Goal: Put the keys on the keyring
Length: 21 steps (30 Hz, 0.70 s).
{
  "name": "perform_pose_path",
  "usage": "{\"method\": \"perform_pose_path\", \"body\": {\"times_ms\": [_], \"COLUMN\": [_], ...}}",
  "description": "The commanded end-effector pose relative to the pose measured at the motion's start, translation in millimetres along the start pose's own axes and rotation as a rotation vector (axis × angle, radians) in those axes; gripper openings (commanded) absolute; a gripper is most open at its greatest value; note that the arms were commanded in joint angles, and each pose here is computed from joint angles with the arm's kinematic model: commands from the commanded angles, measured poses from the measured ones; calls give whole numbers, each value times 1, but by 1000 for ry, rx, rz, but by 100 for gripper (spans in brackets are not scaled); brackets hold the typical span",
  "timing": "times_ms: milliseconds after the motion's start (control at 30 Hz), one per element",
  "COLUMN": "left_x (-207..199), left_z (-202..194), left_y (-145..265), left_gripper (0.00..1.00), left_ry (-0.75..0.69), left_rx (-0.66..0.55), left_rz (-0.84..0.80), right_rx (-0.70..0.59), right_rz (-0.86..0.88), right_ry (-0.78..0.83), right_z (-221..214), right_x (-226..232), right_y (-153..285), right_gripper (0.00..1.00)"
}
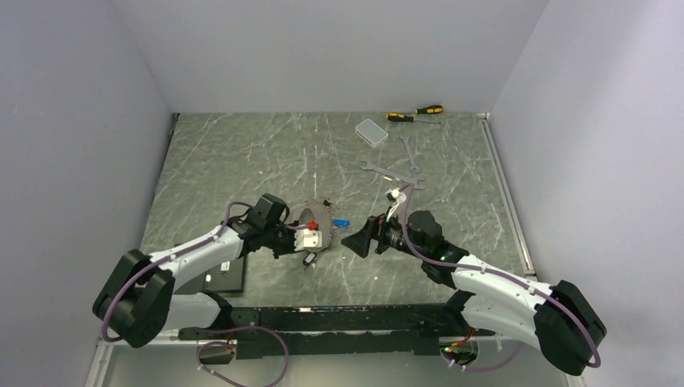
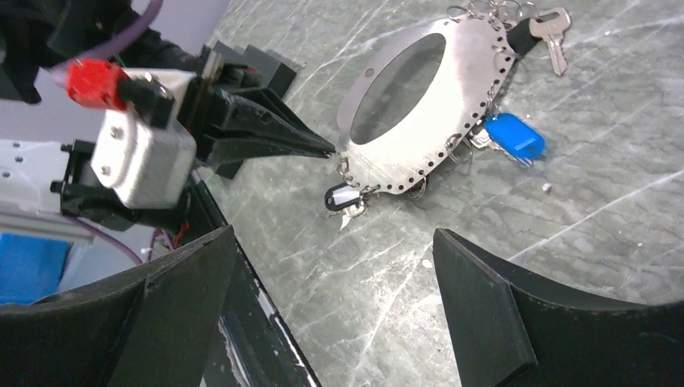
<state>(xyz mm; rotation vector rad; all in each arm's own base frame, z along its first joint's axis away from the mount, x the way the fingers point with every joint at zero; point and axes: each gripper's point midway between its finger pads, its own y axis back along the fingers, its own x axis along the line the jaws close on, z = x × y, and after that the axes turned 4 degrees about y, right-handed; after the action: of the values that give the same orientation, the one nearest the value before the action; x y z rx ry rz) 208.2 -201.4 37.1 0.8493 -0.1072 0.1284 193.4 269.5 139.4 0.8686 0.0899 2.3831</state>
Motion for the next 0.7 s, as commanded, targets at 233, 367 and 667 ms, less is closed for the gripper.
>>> {"method": "perform_pose_path", "body": {"times_ms": [233, 367, 667], "left_x": [-5, -9, -18], "left_z": [66, 79, 95], "left_y": [36, 46, 57], "left_gripper": [0, 0, 0], "left_ry": [17, 14, -7], "left_rx": [-207, -260, -319], "left_rz": [31, 41, 43], "right_rx": [-47, -28, -55], "right_rz": [307, 388, 499], "right_ry": [370, 427, 644], "right_z": [10, 8, -15], "right_x": [45, 57, 87], "right_y": [7, 6, 1], "right_gripper": [88, 84, 83]}}
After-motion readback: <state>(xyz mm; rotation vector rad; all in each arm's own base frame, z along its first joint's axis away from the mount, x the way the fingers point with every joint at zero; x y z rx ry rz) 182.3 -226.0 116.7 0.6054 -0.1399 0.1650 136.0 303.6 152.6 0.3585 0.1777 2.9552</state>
